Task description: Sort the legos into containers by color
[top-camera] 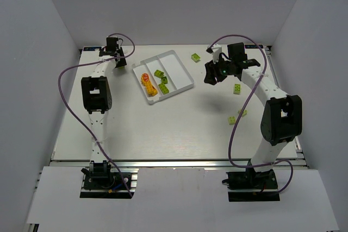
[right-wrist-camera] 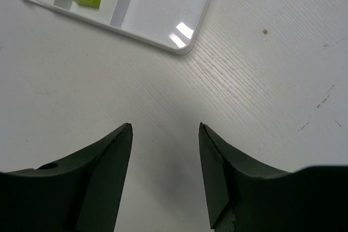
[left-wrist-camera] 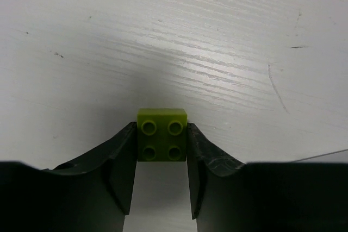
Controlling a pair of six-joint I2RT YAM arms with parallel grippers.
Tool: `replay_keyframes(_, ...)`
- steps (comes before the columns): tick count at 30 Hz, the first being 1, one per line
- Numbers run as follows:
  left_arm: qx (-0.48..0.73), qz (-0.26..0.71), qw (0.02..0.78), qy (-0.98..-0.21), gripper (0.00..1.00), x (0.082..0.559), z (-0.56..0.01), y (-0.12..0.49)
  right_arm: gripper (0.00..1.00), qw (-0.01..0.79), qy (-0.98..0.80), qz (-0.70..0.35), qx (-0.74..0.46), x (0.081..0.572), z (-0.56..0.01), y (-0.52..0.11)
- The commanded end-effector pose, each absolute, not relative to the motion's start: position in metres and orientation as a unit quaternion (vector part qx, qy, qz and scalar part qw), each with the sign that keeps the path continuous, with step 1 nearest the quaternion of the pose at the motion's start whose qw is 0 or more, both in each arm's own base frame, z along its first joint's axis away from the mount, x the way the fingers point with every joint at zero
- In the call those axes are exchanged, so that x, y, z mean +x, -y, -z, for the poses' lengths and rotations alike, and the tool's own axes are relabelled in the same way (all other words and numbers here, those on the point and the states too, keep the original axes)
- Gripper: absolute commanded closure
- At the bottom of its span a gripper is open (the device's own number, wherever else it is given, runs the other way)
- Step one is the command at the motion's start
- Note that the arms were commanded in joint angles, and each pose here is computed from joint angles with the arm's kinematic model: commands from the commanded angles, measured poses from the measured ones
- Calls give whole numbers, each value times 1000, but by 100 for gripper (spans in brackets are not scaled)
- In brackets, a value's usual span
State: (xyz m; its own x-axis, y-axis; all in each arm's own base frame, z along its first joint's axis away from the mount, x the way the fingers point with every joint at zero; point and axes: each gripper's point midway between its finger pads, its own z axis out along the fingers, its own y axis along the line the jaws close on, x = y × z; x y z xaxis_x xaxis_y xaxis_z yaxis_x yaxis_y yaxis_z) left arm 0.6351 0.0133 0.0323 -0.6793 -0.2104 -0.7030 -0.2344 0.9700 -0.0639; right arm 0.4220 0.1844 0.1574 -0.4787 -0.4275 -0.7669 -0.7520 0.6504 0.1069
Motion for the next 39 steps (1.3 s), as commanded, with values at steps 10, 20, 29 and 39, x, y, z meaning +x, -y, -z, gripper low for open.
replay_keyframes(10, -156, 62, 472, -865, 91, 620, -140, 17, 43, 386, -820, -224, -357, 421, -171, -185)
replay_keyframes(20, -87, 295, 409, -859, 90, 573, -182, 160, 100, 390, -843, -200, -311, 436, -163, -173)
replay_keyframes(29, -95, 267, 352, -892, 81, 563, -134, 197, 27, 390, -863, -190, -260, 445, -163, -150)
replay_keyframes(39, -107, 248, 342, -900, 42, 584, -114, 201, 23, 375, -895, -163, -180, 458, -147, -106)
